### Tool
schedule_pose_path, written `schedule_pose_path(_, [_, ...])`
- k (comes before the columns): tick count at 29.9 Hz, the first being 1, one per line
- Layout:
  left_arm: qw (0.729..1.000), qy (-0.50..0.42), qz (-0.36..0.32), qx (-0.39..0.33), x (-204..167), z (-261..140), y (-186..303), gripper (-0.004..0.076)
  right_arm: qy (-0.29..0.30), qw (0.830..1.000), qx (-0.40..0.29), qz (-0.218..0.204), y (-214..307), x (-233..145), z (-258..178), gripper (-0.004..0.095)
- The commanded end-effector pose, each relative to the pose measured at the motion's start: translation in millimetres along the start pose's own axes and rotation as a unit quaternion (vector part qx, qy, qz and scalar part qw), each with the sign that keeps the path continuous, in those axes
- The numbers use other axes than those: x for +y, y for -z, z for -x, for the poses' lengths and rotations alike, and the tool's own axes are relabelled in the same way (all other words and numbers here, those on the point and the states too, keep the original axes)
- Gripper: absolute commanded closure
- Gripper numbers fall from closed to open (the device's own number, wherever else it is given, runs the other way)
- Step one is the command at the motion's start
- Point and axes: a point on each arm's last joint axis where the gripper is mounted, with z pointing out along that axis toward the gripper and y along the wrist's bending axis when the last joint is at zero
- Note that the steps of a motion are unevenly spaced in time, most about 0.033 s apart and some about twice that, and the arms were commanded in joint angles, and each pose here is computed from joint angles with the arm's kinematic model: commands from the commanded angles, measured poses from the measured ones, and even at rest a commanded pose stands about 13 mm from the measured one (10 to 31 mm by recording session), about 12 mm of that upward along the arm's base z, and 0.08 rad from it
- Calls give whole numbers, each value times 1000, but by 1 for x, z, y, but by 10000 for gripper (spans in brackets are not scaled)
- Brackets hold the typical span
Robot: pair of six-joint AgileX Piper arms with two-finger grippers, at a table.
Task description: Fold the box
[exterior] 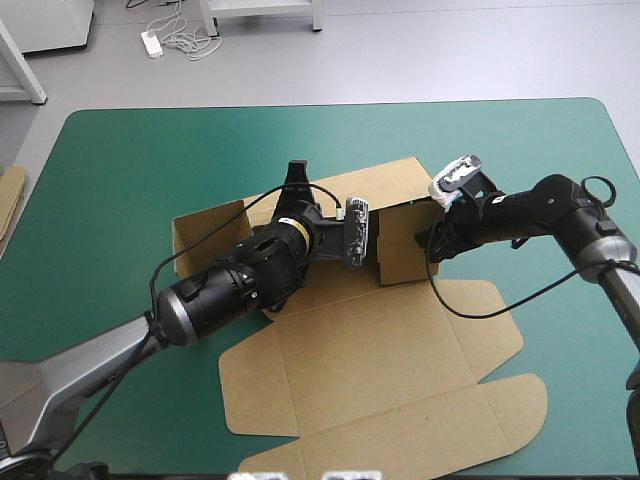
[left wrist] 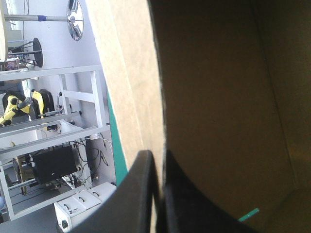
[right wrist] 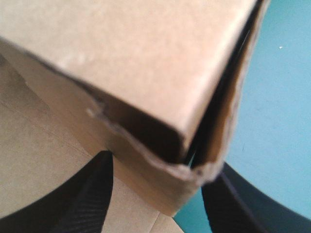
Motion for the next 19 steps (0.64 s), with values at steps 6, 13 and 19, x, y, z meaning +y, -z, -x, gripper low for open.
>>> schedule_pose_path(6, [999, 29, 10, -10, 8, -2, 12, 733, -10, 997, -76, -20, 15, 0, 19, 395])
schedule_pose_path(13, [998, 41, 23, -34, 11, 2, 12, 733, -15, 995, -97, -16, 15, 1, 23, 395])
schedule_pose_path(19, [998, 42, 27, -45, 12, 4, 12, 733, -24, 995, -98, -13, 14, 1, 23, 443])
